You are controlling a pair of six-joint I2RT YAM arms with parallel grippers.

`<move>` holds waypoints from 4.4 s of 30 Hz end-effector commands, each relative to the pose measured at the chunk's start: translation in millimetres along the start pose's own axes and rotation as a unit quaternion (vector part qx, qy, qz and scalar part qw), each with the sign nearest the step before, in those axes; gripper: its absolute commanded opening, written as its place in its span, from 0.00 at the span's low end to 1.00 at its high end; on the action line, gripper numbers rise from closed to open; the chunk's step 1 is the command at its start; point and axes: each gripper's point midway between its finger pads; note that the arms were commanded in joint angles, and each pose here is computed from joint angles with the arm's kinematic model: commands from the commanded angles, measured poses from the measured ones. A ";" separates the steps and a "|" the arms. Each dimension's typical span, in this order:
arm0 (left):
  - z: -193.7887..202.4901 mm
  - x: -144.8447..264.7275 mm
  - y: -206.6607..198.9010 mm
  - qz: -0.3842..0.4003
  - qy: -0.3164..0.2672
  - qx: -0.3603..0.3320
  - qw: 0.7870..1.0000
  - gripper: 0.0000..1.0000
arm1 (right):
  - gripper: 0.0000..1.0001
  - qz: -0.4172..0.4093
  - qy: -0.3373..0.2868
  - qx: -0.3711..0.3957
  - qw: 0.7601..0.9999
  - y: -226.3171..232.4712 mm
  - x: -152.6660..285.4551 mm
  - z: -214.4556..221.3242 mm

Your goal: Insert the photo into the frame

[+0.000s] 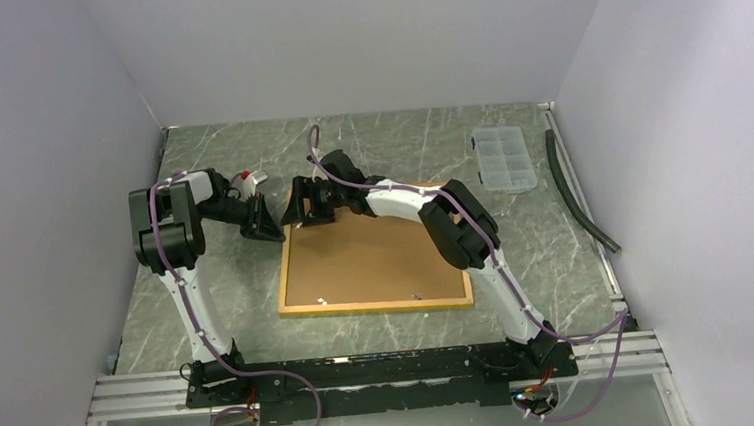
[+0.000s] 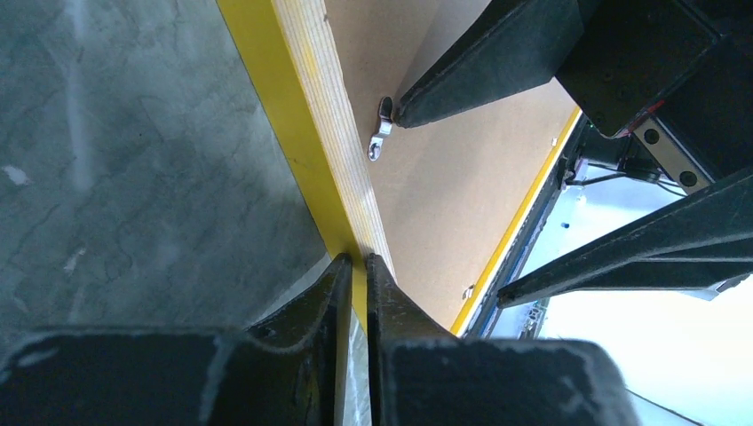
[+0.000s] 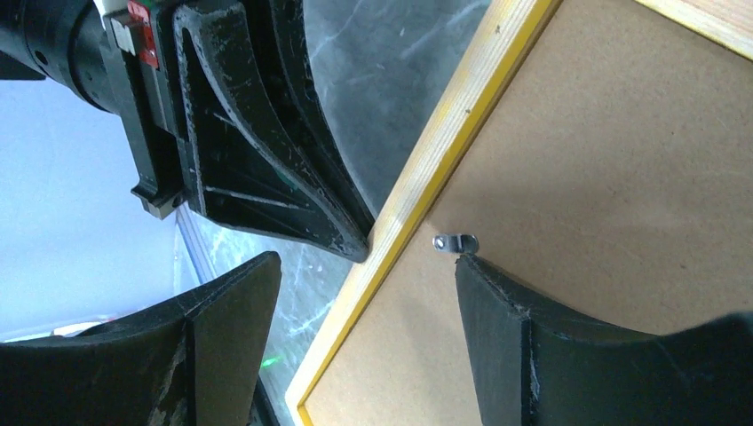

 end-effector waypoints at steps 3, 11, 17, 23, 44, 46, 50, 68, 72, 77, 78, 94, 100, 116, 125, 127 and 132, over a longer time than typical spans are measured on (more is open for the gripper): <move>4.2 -6.3 2.5 -0.001 0.006 -0.015 1.000 0.13 | 0.75 -0.005 -0.008 -0.002 1.000 -2.2 -11.0 -5.7; 6.2 -6.8 2.6 0.002 0.008 -0.017 1.000 0.12 | 0.75 0.007 -0.014 0.008 1.000 -6.7 -12.3 -9.4; 7.0 -5.9 1.4 0.003 0.008 -0.019 1.000 0.11 | 0.74 -0.004 -0.009 0.002 1.000 -5.0 -17.8 -7.9; 7.2 -6.2 1.5 0.003 0.010 -0.020 1.000 0.11 | 0.74 -0.012 -0.001 0.001 1.000 -2.3 -21.8 -4.7; 2.8 -4.4 -2.0 0.007 0.007 -0.025 1.000 0.10 | 0.70 -0.069 0.031 0.011 0.997 17.8 -26.3 5.6; 3.1 -4.0 -2.9 0.007 0.007 -0.025 1.000 0.10 | 0.70 -0.082 0.030 0.014 0.996 23.6 -25.5 3.3; 1.8 0.3 -7.8 0.008 0.005 -0.028 1.000 0.10 | 0.69 -0.094 0.028 0.032 0.995 34.5 -19.4 -8.0; 11.9 32.3 3.7 -0.116 0.010 -0.121 0.986 0.13 | 0.99 0.294 -0.178 0.003 0.939 -94.5 259.7 -61.0; 28.9 23.8 17.3 -0.172 0.039 -0.160 0.971 0.13 | 1.00 0.387 -0.187 -0.062 0.901 -141.0 315.3 3.6; 45.8 14.0 16.6 -0.194 0.067 -0.200 0.958 0.12 | 1.00 0.401 -0.217 -0.100 0.884 -158.9 344.8 41.8; 50.1 12.5 15.9 -0.195 0.073 -0.203 0.957 0.12 | 1.00 0.400 -0.217 -0.102 0.885 -162.5 345.4 44.9; 105.4 -17.8 -10.4 -0.170 0.156 -0.269 0.935 0.11 | 1.00 0.278 -0.172 -0.113 0.938 -184.7 269.6 -16.3; 120.5 -43.2 -36.0 -0.135 0.201 -0.303 0.922 0.13 | 1.00 0.250 -0.142 -0.095 0.953 -188.6 222.5 -63.3; 41.5 34.6 -110.2 -0.078 0.106 -0.307 0.942 0.43 | 1.00 0.410 -0.197 -0.016 0.890 -153.2 318.7 -117.9; -116.0 60.7 -22.1 -0.180 -0.079 -0.163 0.967 0.39 | 1.00 0.279 -0.147 -0.117 0.942 -92.7 311.0 44.7; -123.1 49.1 -14.9 -0.161 -0.078 -0.146 0.973 0.39 | 1.00 0.247 -0.131 -0.149 0.949 -85.7 304.8 81.9; -114.8 29.4 -5.6 -0.123 -0.065 -0.112 0.984 0.33 | 1.00 0.207 -0.113 -0.198 0.951 -86.0 291.7 136.6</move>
Point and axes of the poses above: each gripper's point midway between its finger pads, its own x axis back along the fingers, its own y axis along the line the jaws close on, z = x × y, and after that the axes turned 9 degrees about x, right-handed
